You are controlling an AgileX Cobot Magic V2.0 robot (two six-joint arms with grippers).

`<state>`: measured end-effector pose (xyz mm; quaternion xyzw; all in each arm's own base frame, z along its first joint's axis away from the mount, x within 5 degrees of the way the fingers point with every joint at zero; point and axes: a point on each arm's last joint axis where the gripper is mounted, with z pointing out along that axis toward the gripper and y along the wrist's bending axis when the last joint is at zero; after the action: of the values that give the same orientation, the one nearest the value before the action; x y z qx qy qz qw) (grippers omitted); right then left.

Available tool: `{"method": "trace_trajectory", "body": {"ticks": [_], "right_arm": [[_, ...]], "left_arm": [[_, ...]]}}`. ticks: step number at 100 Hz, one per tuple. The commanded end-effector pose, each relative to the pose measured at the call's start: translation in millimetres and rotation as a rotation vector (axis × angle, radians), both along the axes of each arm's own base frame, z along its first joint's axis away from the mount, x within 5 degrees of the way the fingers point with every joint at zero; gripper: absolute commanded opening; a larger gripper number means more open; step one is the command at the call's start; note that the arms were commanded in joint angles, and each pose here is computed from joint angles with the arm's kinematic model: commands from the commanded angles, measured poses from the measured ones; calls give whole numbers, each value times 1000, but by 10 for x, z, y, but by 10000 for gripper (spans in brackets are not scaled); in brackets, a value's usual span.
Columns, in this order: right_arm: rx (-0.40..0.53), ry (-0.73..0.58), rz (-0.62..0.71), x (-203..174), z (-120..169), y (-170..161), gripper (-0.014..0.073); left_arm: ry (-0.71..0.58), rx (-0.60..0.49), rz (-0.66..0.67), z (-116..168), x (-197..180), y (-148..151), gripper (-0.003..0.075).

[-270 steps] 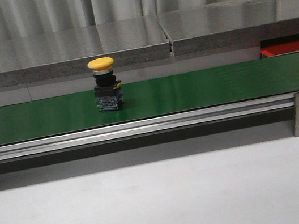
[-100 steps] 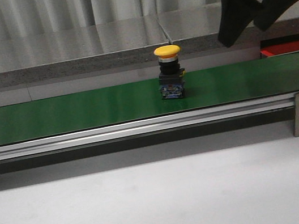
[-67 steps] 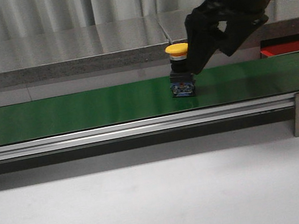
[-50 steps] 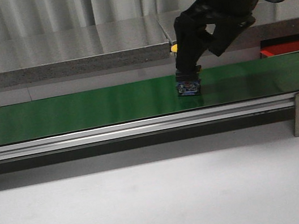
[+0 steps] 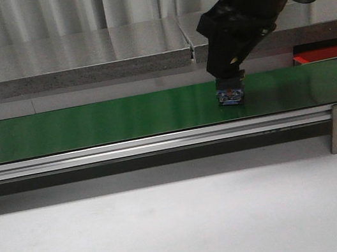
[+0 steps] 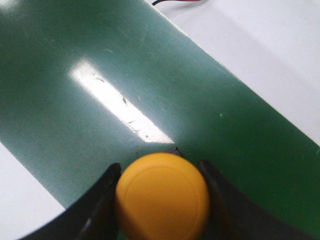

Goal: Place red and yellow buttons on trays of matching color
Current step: 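Grasp the yellow button on the belt with the right gripper, then lower the yellow button into the yellow tray and open the right gripper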

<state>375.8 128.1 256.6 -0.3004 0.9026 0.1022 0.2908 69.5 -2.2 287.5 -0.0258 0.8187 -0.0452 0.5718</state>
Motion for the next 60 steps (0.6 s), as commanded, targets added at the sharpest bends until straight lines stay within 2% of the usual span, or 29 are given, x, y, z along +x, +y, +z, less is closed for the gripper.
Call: {"method": "trace_trajectory", "body": {"ticks": [1, 8, 29, 44, 60], "right_arm": [[17, -84, 4, -25, 290, -26, 41], [16, -92, 4, -43, 331, -40, 8], [28, -168, -63, -198, 703, -211, 8], [27, -199, -191, -363, 1013, -589, 8], [29, -175, -377, -560, 1144, -1137, 6]], "left_arm": [[-86, -10, -17, 136, 22, -16, -19], [-86, -10, -17, 136, 22, -16, -19], [-86, -10, -17, 136, 22, -16, -19], [-86, -10, -17, 136, 22, -16, -19], [-86, -10, -17, 136, 22, -16, -19]]}}
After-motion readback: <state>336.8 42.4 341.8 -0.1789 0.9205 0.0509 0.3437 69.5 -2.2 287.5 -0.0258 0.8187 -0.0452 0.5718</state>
